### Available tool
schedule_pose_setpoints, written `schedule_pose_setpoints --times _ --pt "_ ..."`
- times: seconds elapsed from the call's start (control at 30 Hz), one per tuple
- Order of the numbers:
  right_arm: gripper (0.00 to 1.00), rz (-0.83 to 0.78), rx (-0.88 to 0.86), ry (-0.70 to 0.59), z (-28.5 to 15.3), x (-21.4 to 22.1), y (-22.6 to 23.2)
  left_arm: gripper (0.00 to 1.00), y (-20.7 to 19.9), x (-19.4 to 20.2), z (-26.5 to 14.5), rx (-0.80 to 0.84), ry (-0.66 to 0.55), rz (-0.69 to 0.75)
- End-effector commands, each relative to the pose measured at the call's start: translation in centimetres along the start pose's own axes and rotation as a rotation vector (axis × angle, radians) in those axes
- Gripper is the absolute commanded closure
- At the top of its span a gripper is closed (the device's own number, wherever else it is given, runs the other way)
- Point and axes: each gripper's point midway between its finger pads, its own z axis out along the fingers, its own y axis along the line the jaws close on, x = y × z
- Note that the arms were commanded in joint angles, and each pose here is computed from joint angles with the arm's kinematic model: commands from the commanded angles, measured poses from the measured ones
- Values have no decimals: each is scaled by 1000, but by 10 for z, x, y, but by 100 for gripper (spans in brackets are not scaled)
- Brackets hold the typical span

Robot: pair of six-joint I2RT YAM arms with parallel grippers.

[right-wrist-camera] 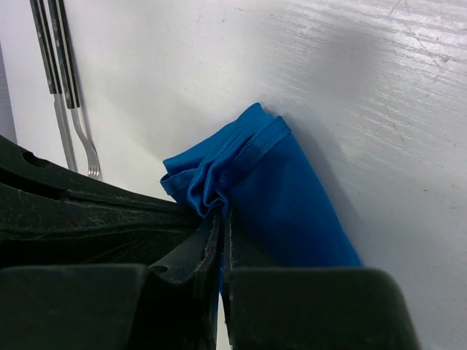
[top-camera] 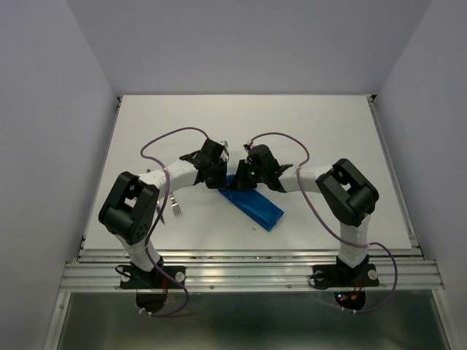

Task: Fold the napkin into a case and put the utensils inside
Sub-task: Grasp the top corner of the smaller rectangle folded napkin from the folded napkin.

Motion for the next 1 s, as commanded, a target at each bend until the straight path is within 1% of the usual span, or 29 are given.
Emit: schedule_pose_setpoints --times 0.0,0.13,0.3,0.43,0.6,0.67,0.7,0.73,0.77,0.9,0.97 --pt "99 10 -135 -15 4 -5 33 100 -24 -23 -10 87 -52 26" --pt "99 62 -118 8 20 3 21 100 -30 -24 -10 112 -48 33" --pt "99 126 -46 29 36 16 -5 100 -32 -26 -11 117 -52 36" --pt "99 134 -12 20 34 18 -13 100 -29 -24 -9 106 -50 34" --pt "99 107 -44 -24 20 12 -3 100 -22 -22 -4 71 -42 33" --pt "94 86 -60 -46 10 6 5 100 -20 -22 -4 65 -43 34" --pt "88 75 -67 -55 7 4 8 100 -21 -23 -5 68 -47 35" --pt "85 64 -73 -63 3 3 10 100 -22 -25 -6 70 -51 37" --pt "79 52 -88 -80 -3 -3 18 100 -23 -26 -7 73 -55 41" --pt "74 26 -110 -117 -21 -11 30 100 -29 -31 -9 92 -60 54" --pt "73 17 -89 -133 -27 -13 29 100 -32 -32 -9 107 -57 60"
